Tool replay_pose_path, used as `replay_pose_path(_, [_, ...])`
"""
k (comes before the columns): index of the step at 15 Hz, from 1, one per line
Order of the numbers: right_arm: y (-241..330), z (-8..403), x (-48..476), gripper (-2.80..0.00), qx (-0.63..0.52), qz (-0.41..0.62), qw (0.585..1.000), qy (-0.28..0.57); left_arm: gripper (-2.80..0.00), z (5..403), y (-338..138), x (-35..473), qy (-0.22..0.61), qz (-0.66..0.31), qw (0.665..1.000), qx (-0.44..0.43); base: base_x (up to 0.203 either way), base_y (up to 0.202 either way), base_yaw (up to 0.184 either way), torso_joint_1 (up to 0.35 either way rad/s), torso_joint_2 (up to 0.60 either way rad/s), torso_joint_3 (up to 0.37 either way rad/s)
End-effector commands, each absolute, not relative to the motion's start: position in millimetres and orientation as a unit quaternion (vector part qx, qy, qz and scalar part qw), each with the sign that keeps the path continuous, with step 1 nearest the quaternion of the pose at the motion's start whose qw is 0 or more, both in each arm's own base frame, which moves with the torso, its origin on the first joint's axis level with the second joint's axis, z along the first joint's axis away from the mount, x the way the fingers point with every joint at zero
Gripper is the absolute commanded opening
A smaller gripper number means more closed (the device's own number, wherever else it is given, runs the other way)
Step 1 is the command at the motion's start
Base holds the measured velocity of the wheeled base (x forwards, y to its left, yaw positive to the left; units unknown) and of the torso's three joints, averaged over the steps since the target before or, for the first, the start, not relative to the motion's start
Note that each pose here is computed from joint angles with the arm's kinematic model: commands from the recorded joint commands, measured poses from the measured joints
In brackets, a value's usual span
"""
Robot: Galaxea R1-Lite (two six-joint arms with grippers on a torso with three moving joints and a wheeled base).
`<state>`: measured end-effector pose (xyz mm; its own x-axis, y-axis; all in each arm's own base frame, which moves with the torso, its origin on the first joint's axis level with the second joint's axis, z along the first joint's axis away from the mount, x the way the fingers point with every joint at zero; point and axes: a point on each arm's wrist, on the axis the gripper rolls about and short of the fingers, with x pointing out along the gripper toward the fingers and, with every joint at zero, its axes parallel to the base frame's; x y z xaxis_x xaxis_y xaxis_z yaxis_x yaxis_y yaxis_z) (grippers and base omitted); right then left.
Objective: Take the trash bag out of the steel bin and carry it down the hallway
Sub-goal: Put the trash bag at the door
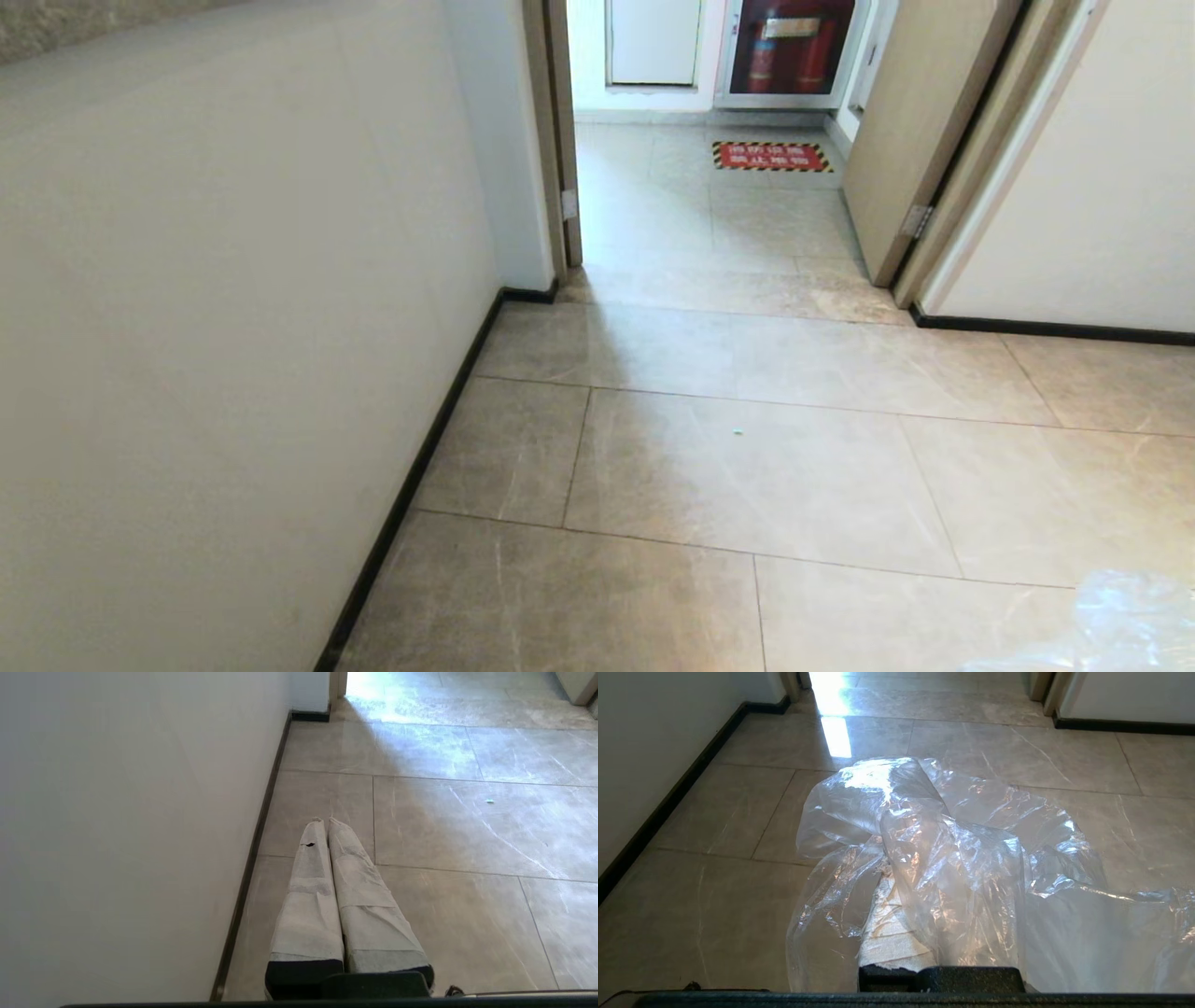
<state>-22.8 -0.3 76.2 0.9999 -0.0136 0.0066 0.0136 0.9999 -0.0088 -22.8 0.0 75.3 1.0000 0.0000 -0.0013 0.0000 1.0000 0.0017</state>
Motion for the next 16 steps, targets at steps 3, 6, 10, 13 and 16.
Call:
replay_pose_path(3, [-0.3,75.9,-22.6,-2.8,-0.005,-0.007,1.0,-0.002,-2.8,75.3,0.0,-22.8,0.001,0.0,1.0,0.001,0.192,0.0,0.003,0.004,0.0,0.004])
replay_pose_path(6, [-0.3,75.9,-22.6,-2.8,-0.005,-0.007,1.0,-0.002,-2.8,75.3,0.0,-22.8,0.001,0.0,1.0,-0.001,0.114,0.0,0.001,0.002,0.0,0.002])
replay_pose_path(10, [-0.3,75.9,-22.6,-2.8,-0.005,-0.007,1.0,-0.002,-2.8,75.3,0.0,-22.8,0.001,0.0,1.0,0.0,0.0,0.0,0.0,0.0,0.0,0.0])
replay_pose_path(13, [-0.3,75.6,-22.6,-2.8,-0.006,-0.007,1.0,-0.001,-2.8,75.3,0.0,-22.8,0.001,0.0,1.0,0.0,0.0,0.0,0.0,0.0,0.0,0.0])
replay_pose_path(16, [-0.3,75.6,-22.6,-2.8,-0.01,-0.006,1.0,-0.001,-2.8,75.3,0.0,-22.8,0.001,0.0,1.0,0.0,0.0,0.0,0.0,0.0,0.0,0.0])
